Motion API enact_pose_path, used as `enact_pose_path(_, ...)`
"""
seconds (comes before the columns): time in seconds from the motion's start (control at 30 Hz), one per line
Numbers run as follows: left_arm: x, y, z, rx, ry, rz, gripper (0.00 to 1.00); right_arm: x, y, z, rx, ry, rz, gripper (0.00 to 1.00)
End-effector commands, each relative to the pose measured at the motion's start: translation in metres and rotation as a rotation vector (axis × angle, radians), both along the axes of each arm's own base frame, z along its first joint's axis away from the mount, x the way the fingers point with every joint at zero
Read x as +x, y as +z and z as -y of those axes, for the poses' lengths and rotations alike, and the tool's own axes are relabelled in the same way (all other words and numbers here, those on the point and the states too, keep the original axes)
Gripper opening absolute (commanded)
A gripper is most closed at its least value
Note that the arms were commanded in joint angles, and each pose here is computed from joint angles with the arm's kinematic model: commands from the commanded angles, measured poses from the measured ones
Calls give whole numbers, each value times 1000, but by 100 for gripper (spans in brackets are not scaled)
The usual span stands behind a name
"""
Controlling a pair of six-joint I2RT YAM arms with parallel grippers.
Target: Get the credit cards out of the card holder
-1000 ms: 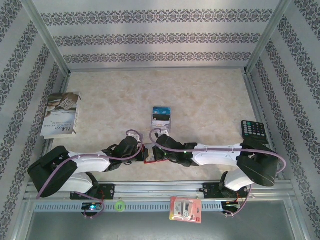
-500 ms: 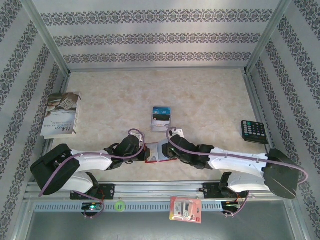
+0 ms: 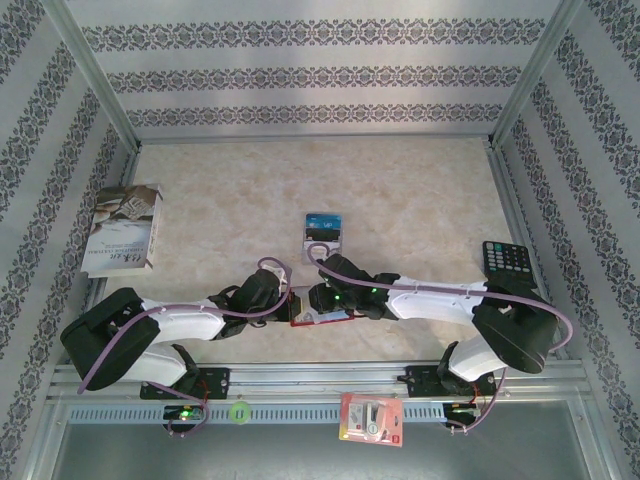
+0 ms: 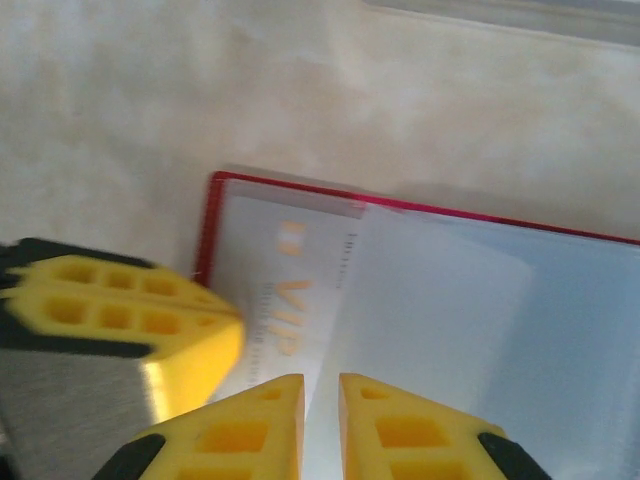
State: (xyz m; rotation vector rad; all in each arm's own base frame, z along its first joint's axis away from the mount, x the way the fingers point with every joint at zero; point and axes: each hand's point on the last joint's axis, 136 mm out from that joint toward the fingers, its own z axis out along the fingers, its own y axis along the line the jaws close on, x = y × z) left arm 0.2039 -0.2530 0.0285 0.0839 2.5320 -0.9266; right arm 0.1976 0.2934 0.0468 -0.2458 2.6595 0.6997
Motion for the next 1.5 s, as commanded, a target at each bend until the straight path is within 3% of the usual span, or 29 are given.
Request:
enact_pose_path(0.0, 0, 2, 1, 18, -27, 3, 0, 2, -15, 37, -120, -93, 18, 17)
enact_pose_path(0.23, 1, 1, 1, 21, -36, -2, 0, 4, -21, 85, -306, -169, 79, 18)
enact_pose_path(0.33, 1, 2, 2, 17, -39, 0, 0, 4, -8, 80, -256, -146, 120, 18)
enact_pose_path(0.47, 2, 3, 4, 9, -47, 1, 0, 1, 39, 39, -64, -6, 199, 18)
enact_pose_path(0.67, 3, 4, 5, 3, -49, 4, 0, -13, 42, -22, 135, 139, 44, 15)
enact_pose_path(0.83, 2, 4, 5, 6, -54, 2, 0, -11, -5, -17, 85, 64, -85, 11)
enact_pose_path(1.07, 4, 0, 0, 20, -51, -3, 0, -9, -36, 42, -42, -163, -63, 12)
enact_pose_path(1.37, 6, 28, 10, -60, -79, 46, 0, -8, 8, 11, 19, -27, 52, 20)
enact_pose_path(1.47, 5, 41, 10, -85, -79, 72, 7, -7, 22, 7, 46, -15, 84, 20)
